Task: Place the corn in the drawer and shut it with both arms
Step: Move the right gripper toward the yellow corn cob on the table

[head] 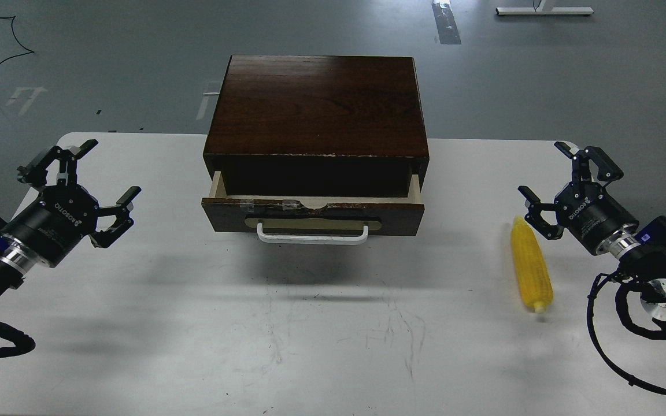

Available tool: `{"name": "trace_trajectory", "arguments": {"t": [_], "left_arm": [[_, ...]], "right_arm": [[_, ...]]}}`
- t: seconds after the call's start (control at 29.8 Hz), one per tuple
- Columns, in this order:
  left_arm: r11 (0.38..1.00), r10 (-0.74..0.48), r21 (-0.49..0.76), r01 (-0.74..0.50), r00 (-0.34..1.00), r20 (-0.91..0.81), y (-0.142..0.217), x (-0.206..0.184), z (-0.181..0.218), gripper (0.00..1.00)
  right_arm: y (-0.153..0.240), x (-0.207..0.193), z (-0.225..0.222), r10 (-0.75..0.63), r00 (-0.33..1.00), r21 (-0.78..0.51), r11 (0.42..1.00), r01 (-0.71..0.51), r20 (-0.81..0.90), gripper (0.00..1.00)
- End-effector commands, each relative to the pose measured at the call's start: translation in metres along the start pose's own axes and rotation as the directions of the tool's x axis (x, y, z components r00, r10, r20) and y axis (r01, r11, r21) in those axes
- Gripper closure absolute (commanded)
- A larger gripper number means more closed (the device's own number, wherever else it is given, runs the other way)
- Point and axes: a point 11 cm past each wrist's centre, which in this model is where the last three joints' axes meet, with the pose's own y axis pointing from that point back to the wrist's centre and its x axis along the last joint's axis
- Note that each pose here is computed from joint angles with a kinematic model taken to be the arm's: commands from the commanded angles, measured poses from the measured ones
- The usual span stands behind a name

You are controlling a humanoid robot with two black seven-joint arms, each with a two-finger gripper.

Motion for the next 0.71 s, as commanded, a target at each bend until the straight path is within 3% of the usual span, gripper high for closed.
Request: {"name": "trace_trajectory", "arguments": {"t": [0.0,0.27,0.47,0.67], "left_arm": [[1.0,-0.002,-0.001,0.002,1.0,-0.003,-0.001,-0.001,-0.001,0.02],[1.0,0.012,-0.014,-0.012,1.0,0.01,-0.004,0.005,0.004,0.02],[0.995,0.065,-0.076,-0.059,0.995,0.078,-0.019,0.026,0.039,0.02],[0.995,0.015,-0.096,-0.003,0.993,0.118,-0.035,0.011,0.054,0.02]], "right_arm": [[0.0,0.001,-0.004,0.002,1.0,0.008,1.0,-0.002,-0.004,0.0],[0.0,0.006,-0.026,-0.003,0.998,0.02,1.0,0.004,-0.065,0.0],[0.007,0.005,-0.077,-0.095,0.926,-0.056,0.995,0.08,-0.364,0.0],[0.03,0.013,-0.107,-0.241,0.68,-0.264,0.962,0.071,-0.693,0.0]]}}
